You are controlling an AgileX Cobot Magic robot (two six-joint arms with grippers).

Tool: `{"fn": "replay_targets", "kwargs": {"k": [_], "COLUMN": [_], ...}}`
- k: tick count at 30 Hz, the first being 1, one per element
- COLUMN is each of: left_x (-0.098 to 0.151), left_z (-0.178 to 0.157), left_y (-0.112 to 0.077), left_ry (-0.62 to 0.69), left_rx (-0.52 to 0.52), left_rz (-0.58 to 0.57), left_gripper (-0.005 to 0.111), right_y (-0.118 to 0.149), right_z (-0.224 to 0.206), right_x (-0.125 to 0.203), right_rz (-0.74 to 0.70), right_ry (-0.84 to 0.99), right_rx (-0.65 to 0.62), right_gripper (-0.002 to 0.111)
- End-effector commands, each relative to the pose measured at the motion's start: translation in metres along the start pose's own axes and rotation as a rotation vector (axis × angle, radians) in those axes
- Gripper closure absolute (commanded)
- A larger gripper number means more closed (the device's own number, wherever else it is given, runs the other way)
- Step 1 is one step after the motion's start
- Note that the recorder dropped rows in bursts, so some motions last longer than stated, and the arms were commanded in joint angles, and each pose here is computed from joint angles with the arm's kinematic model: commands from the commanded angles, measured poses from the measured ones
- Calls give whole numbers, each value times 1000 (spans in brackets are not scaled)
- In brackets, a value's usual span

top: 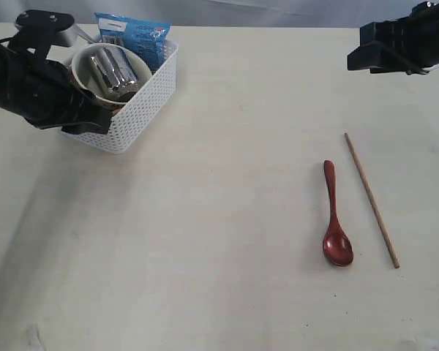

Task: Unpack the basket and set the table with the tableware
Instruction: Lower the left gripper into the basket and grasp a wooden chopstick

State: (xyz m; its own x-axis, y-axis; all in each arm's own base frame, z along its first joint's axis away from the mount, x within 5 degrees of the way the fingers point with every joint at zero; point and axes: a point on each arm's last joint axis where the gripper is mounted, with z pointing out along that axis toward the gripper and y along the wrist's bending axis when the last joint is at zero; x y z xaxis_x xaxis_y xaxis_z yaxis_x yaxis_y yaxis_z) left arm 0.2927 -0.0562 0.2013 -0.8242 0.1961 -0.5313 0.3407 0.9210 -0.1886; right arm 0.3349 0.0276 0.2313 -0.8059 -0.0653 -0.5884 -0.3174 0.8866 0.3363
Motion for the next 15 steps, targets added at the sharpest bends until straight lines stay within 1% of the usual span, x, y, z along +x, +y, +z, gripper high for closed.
{"fn": "replay_targets", "kwargs": {"k": [1, 4, 5, 7, 13, 15], "left_x": [1, 1, 1, 1, 1, 1], "left_z": [0, 0, 0, 0, -1, -1], "left_y": [0, 0, 0, 0, 0, -1], "left_ry": [-5, -3, -3, -3, -2, 1], "left_rx": [-6, -5, -5, -5, -3, 0], "left_rz": [-13, -13, -13, -13, -17, -17], "left_gripper": [76, 90, 97, 100, 100, 102], "right_y": [1, 1, 1, 1, 1, 1], "right_z": [-4, -4, -4, -4, -4, -4], "right_x": [-2, -2, -2, -2, -2, -2], "right_rz": [-15, -13, -13, -15, -17, -17], "right_ry": [-10, -11, -11, -11, -11, -11], "right_rx": [-4, -5, -5, -5, -6, -6], "right_gripper": [64, 64, 64, 64, 64, 64]}}
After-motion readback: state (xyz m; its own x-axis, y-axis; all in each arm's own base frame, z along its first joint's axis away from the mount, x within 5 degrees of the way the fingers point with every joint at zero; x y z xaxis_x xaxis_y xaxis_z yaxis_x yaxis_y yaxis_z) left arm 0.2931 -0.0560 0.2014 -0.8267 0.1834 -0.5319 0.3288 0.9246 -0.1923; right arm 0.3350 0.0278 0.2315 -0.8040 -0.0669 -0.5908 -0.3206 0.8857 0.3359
